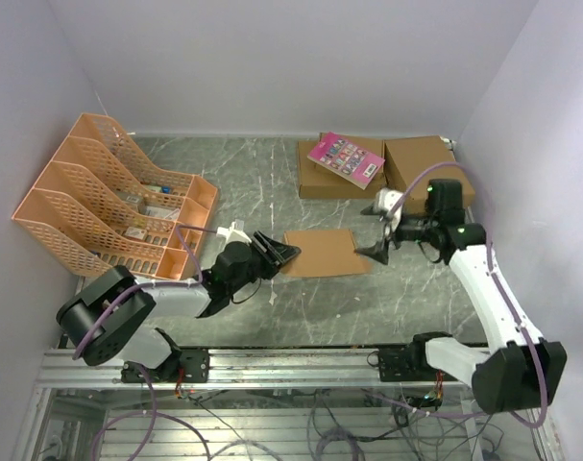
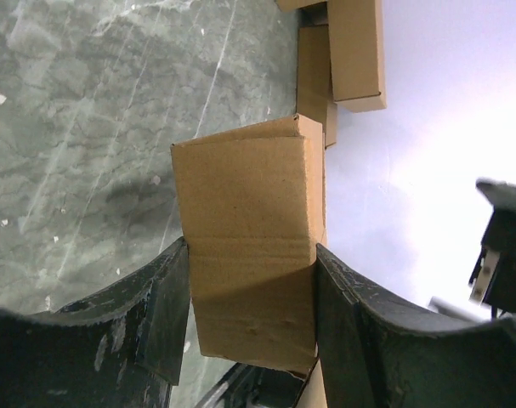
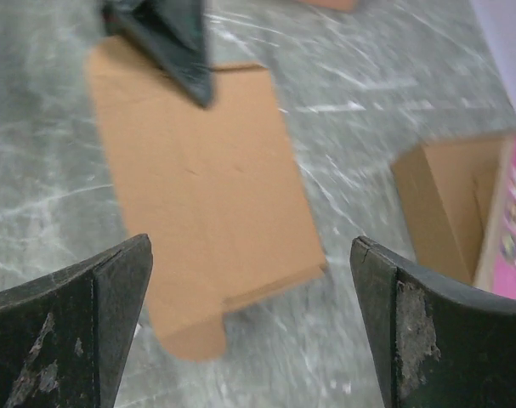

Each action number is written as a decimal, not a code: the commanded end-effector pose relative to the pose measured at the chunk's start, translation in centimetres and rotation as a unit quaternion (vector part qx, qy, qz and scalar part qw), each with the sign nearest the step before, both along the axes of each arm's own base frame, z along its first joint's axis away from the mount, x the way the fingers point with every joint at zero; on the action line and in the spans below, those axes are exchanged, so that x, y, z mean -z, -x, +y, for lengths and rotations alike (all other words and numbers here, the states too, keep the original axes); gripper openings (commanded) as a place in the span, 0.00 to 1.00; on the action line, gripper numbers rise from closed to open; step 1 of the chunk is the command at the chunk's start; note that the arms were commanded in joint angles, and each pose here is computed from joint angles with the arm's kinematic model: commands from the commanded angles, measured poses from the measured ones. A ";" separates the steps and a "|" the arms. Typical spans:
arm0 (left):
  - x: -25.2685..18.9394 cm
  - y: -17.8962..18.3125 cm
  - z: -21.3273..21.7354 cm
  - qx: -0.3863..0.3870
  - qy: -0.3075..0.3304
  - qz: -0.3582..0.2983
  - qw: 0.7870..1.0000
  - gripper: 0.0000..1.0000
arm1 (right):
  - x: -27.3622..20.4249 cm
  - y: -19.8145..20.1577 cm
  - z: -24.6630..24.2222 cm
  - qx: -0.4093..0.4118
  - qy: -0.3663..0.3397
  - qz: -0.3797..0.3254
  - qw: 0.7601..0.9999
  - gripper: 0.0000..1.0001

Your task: Fold the paper box

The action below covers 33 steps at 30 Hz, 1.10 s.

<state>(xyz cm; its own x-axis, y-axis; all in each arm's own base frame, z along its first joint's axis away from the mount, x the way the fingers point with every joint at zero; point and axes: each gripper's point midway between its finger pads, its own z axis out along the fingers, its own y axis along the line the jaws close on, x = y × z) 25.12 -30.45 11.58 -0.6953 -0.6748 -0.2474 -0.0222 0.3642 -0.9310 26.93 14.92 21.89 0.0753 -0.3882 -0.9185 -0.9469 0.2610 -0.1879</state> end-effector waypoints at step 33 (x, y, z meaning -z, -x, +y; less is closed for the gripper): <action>-3.1 0.0 -0.5 -0.060 0.092 0.193 0.975 0.49 | 8.2 1.6 8.6 -0.041 0.237 -0.289 0.927 0.64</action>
